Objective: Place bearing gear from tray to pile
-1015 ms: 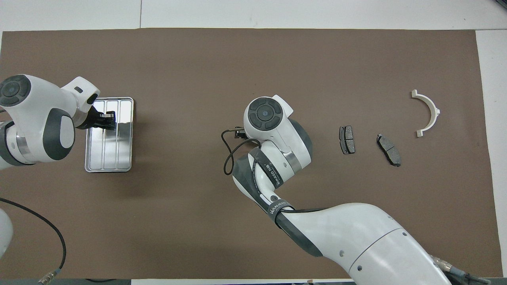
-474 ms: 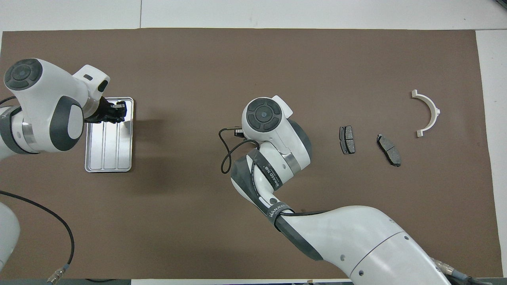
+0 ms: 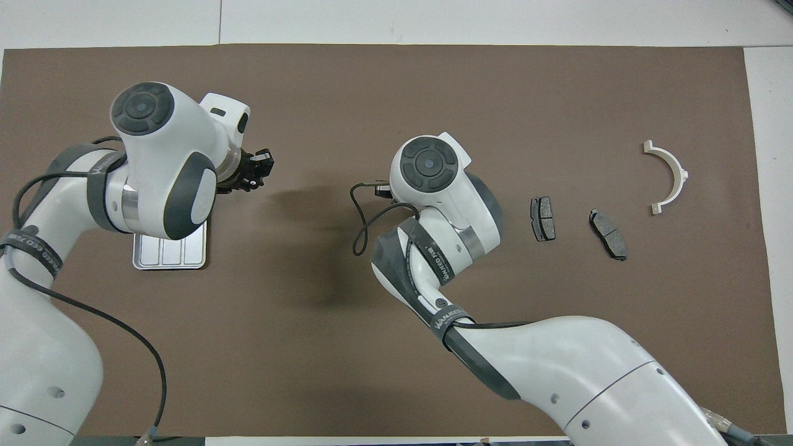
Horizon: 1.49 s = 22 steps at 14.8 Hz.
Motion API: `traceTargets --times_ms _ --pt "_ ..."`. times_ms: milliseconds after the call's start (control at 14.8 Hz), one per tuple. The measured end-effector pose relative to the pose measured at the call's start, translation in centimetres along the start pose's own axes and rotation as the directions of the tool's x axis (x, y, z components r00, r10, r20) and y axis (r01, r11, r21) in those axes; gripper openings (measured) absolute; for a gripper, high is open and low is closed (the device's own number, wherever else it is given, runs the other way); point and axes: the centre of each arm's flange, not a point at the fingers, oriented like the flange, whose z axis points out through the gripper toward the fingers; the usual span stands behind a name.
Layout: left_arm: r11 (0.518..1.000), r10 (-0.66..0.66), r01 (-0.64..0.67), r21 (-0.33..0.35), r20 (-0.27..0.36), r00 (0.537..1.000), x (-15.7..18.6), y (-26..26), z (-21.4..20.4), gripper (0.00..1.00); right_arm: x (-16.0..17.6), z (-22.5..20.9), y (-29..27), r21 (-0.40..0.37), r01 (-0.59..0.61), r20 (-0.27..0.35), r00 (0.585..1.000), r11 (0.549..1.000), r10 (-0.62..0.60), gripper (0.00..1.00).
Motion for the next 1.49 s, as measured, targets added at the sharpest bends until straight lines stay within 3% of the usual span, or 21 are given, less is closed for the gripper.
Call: traceTargets --times_ms 406,677,1083,1489 --pt "0.996 -0.069 0.068 -0.055 -0.012 0.998 -7.5 9.9 -2.7 0.24 7.3 -6.5 14.2 -0.025 0.156 -0.012 0.988 0.987 -0.156 0.35" --pt "0.996 -0.079 0.079 -0.051 0.004 0.997 -11.8 16.1 -1.1 0.24 10.2 -8.1 23.5 -0.042 0.257 -0.003 0.966 0.965 -0.258 0.35" --pt "0.999 -0.031 0.031 -0.035 0.018 0.999 -16.5 19.8 1.6 0.24 11.2 -7.7 32.6 -0.048 0.324 0.028 0.946 0.945 -0.323 0.35" --pt "0.999 -0.046 0.047 -0.027 0.044 0.998 -17.8 20.5 5.5 0.24 9.3 -4.6 33.4 -0.042 0.336 0.039 0.942 0.941 -0.334 0.35"
